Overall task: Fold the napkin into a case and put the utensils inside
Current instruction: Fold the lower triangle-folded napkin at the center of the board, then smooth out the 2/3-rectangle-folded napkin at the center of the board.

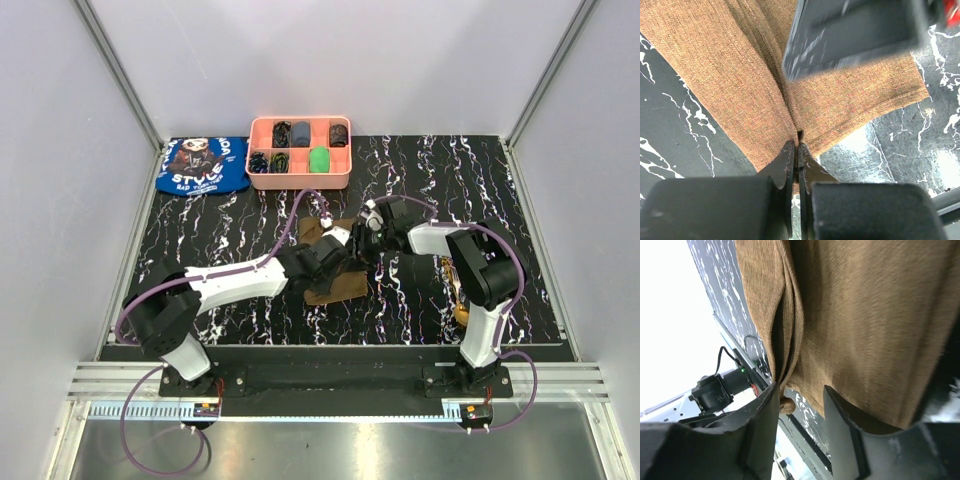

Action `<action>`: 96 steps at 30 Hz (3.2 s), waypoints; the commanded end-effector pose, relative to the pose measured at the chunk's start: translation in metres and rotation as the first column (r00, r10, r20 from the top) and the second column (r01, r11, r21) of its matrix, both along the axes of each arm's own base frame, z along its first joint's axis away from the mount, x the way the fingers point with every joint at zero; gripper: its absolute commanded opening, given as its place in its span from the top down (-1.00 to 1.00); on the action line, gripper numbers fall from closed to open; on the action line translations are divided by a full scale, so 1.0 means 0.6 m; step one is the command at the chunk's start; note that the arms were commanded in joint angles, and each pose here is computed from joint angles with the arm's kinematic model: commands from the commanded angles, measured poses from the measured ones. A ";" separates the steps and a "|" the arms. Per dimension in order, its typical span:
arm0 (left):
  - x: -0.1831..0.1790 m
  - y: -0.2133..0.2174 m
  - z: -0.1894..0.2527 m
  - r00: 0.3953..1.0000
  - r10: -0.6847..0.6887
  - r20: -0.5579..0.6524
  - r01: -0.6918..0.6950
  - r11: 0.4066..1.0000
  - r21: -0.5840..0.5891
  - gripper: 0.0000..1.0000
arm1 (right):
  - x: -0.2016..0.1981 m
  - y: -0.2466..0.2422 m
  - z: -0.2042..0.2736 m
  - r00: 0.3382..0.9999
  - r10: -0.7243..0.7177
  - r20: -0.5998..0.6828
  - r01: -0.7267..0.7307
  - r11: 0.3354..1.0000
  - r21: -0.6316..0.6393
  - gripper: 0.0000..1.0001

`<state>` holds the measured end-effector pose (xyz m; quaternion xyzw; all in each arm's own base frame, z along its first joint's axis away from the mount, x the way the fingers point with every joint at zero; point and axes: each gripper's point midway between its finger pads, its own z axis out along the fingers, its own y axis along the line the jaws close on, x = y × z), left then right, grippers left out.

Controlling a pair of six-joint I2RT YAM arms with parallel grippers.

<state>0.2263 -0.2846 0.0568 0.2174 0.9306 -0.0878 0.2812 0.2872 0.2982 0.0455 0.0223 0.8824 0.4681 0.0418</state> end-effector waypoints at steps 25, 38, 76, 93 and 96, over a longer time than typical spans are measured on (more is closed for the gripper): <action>0.046 -0.054 -0.030 0.995 0.098 -0.009 -0.098 0.991 -0.095 1.00 | 0.054 -0.031 0.049 0.988 -0.022 0.150 0.042 0.990 -0.133 0.67; 0.055 -0.065 -0.009 0.990 0.137 -0.019 -0.138 0.979 -0.149 0.88 | 0.010 0.035 0.000 0.996 0.089 0.031 -0.088 0.995 -0.043 0.74; 0.272 -0.030 -0.005 0.921 0.267 -0.285 -0.386 0.736 -0.556 0.81 | 0.038 0.009 0.033 0.989 0.068 0.133 -0.050 0.990 -0.134 0.60; 0.353 0.040 0.087 0.963 0.271 0.002 -0.262 0.932 -0.251 0.49 | -0.040 0.017 0.042 0.983 0.133 0.123 -0.117 0.985 -0.129 0.20; 0.362 0.033 0.079 0.966 0.260 -0.006 -0.254 0.939 -0.231 0.49 | -0.050 0.016 0.035 0.984 0.139 0.111 -0.124 0.983 -0.136 0.14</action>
